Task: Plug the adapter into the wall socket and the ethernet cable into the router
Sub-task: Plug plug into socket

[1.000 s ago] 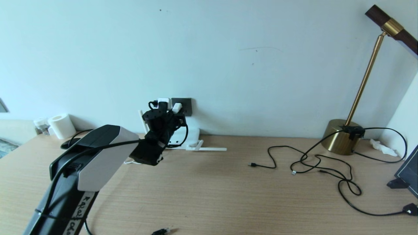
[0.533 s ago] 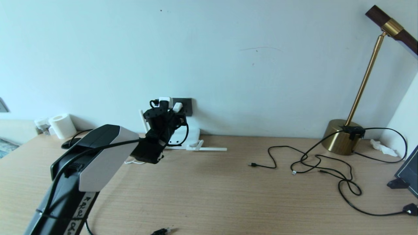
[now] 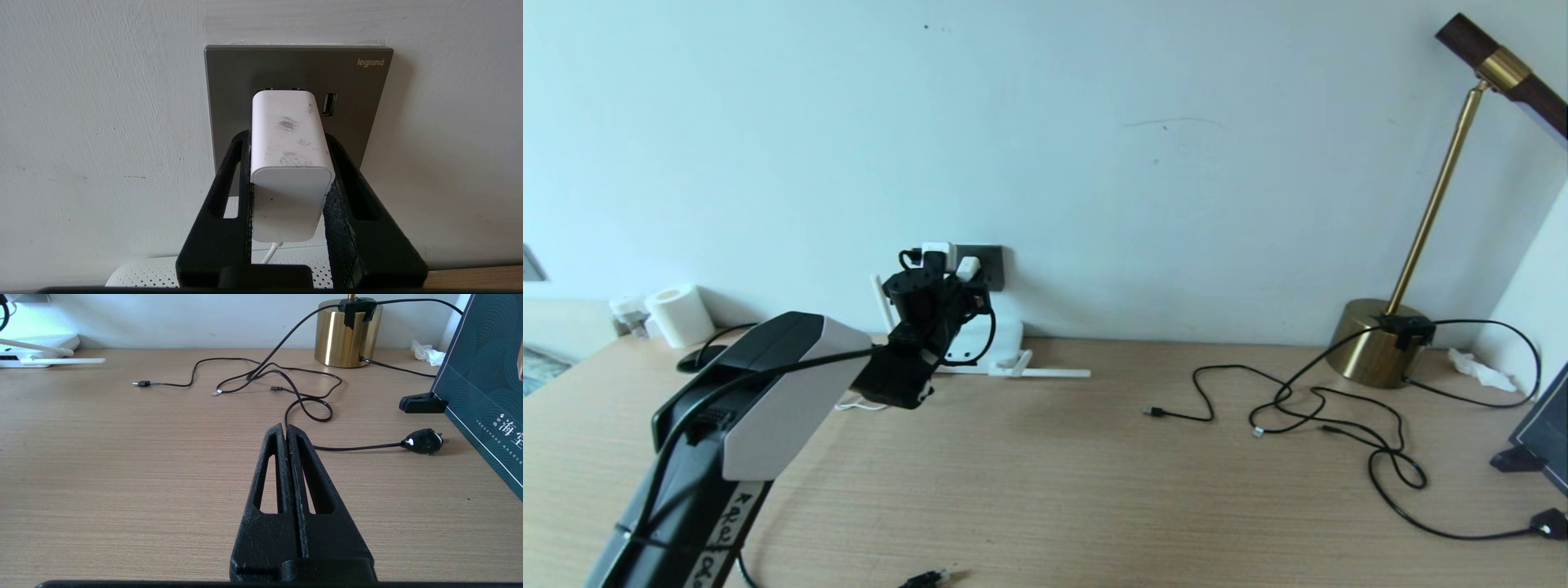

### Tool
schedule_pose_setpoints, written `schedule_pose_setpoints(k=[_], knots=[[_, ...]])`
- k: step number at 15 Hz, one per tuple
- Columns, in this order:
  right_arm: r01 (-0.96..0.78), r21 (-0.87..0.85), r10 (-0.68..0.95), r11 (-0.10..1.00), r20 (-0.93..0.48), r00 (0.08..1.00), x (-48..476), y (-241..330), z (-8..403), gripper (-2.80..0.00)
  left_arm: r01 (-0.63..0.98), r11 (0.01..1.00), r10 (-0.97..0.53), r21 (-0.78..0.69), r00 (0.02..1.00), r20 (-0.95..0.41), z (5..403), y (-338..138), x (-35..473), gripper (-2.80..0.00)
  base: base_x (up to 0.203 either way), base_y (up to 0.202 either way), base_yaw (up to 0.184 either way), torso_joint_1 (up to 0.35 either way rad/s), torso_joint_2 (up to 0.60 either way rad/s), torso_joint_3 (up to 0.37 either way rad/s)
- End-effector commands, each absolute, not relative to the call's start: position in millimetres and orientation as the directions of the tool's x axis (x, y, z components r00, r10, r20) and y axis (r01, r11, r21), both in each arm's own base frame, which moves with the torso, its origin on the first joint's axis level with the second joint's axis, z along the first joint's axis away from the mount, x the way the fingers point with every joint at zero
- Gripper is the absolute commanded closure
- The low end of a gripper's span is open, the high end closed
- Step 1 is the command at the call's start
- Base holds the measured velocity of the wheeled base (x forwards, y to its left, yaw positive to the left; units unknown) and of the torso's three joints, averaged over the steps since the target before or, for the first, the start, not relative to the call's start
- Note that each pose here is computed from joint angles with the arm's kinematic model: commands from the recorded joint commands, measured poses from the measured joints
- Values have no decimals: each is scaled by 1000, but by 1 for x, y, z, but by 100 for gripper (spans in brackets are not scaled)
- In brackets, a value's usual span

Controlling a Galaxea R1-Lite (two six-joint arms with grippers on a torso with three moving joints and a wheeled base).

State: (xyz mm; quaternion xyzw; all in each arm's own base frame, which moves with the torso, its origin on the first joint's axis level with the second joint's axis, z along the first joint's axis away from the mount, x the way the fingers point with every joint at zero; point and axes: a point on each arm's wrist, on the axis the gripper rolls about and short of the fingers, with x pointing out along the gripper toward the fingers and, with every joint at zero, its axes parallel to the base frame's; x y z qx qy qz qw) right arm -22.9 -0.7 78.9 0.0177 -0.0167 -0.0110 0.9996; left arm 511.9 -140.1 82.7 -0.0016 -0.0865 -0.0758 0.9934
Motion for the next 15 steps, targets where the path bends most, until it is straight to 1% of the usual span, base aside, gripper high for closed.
schedule_pose_setpoints(k=[1, 15], knots=[[21, 36, -22, 999, 25, 999, -22, -1, 76, 0, 149, 989, -148, 9, 972, 180, 85, -140, 511, 0, 0, 0, 0, 0, 0, 0], [22, 36, -23, 999, 25, 999, -22, -1, 76, 0, 150, 989, -150, 11, 977, 154, 82, -141, 512, 0, 0, 0, 0, 0, 0, 0]])
